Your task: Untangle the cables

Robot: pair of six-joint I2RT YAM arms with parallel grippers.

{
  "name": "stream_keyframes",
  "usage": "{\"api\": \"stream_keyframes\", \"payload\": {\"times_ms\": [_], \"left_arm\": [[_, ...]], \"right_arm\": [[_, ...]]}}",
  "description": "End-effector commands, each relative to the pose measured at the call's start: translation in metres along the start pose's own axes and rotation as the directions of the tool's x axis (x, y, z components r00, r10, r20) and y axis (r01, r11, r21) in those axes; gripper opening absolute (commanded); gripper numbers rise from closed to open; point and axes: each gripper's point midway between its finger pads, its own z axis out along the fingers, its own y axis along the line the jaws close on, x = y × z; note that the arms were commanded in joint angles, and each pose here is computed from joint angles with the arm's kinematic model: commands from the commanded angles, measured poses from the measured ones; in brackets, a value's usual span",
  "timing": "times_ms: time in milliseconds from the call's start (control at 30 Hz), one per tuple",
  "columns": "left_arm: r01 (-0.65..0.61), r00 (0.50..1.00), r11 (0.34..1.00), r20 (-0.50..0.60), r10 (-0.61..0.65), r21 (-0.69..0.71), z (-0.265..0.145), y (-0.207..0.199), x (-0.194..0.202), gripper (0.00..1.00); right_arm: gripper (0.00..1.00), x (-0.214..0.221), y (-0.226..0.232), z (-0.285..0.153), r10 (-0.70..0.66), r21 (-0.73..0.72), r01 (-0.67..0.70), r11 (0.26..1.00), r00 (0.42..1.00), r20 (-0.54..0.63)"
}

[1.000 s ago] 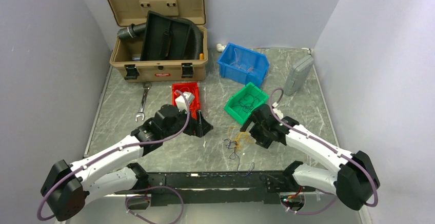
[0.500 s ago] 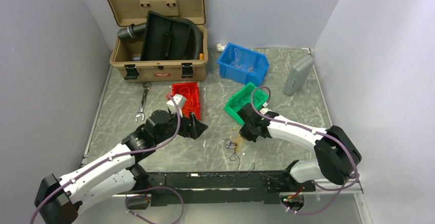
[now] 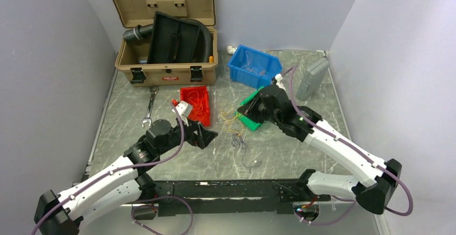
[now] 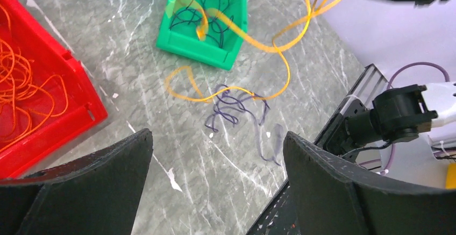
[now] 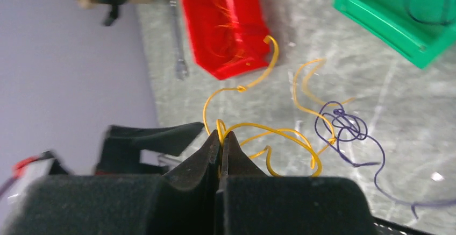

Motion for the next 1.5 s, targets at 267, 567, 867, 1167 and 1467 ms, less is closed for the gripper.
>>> {"api": "stream_keyframes", "payload": {"times_ms": [267, 567, 867, 1167, 1467], "left_arm": [[-0.158, 0.965, 0.979, 0.231, 0.125, 0.13, 0.013, -0.024, -0.042, 0.93], [-0.089, 0.943, 0.99, 0.329, 0.047, 0.113, 0.033, -0.013, -0.046, 0.99], [-0.055, 0.924, 0.967, 0.38, -0.045, 0.247, 0.038, -0.029, -0.046, 0.99], [-0.134, 0.897, 0.949, 0.443, -0.007, 0.286, 0.043, -0.045, -0.067, 0.95], [-0.083, 0.945, 0.977, 0.327, 0.014, 0.198, 0.076, -0.034, -0.067, 0.04]], "right_arm": [[0.0, -0.041, 0.116, -0.065, -0.107, -0.328, 0.129, 0.936, 0.991, 0.084], [0.0, -0.065, 0.165, -0.093, -0.079, -0.429, 0.131, 0.894, 0.987, 0.137], [0.0, -0.082, 0.198, -0.12, -0.044, -0.51, 0.131, 0.85, 0.983, 0.179], [0.0, -0.083, 0.209, -0.118, -0.024, -0.543, 0.114, 0.832, 0.985, 0.17], [0.0, -0.105, 0.206, -0.127, -0.006, -0.501, 0.14, 0.854, 0.965, 0.26]]}}
